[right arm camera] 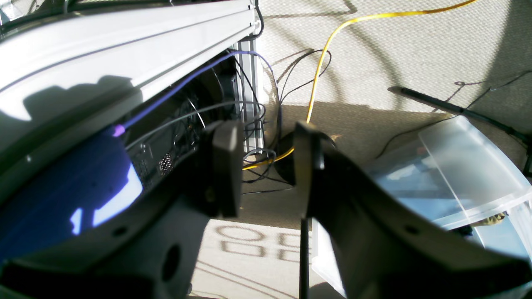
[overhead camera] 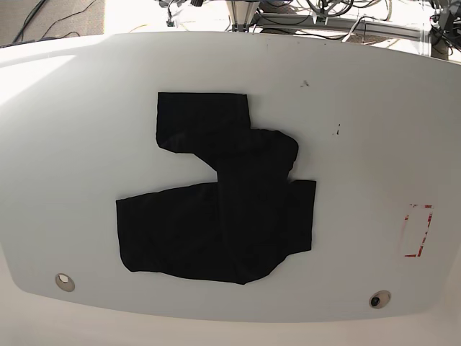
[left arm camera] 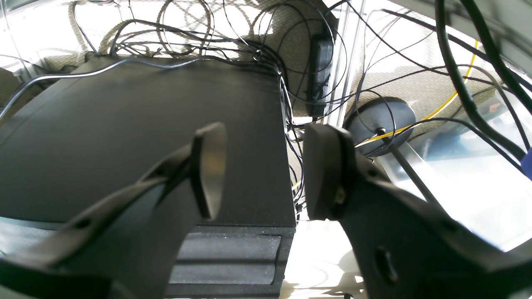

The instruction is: Layout the t-shirt on the table in an organized manner, then fold the t-shirt properly

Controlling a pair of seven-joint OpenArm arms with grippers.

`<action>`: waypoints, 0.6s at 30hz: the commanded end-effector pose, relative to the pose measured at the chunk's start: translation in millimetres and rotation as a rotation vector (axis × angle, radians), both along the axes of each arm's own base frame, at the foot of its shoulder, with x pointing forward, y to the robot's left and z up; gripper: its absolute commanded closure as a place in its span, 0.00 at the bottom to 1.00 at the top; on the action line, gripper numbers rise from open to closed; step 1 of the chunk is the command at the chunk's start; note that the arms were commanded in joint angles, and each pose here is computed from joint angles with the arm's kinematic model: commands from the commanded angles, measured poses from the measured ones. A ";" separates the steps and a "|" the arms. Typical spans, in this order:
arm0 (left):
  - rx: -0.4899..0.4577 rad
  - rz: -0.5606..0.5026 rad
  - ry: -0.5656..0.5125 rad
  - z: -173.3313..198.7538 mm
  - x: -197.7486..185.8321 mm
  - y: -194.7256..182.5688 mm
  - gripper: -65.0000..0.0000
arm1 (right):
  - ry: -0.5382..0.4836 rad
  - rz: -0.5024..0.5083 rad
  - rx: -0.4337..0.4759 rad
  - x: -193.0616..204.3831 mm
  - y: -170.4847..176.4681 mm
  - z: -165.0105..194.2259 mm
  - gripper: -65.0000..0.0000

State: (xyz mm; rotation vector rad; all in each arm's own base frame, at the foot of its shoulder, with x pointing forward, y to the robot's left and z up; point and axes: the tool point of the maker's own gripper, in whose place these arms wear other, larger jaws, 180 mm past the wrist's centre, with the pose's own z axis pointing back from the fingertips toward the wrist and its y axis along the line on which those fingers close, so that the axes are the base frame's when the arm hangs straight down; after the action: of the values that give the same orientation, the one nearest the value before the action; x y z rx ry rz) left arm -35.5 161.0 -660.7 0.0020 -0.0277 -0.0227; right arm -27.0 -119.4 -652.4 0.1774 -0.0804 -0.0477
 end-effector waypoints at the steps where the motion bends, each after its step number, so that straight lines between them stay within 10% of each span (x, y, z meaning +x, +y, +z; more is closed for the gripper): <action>1: 0.004 -0.003 -0.004 0.4 -1.1 2.5 0.58 | -0.010 -0.002 0.005 1.9 1.0 0.4 0.70; 18: 0.021 -0.006 -0.064 2.2 7.2 14.3 0.58 | -0.027 -0.005 0.002 3.2 0.0 1.0 0.70</action>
State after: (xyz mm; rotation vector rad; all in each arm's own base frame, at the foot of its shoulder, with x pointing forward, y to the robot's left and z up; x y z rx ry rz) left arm -30.0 166.4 -660.2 0.0083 -0.0539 -0.0246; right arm -22.7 -118.2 -652.3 0.1784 -0.0940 -0.0485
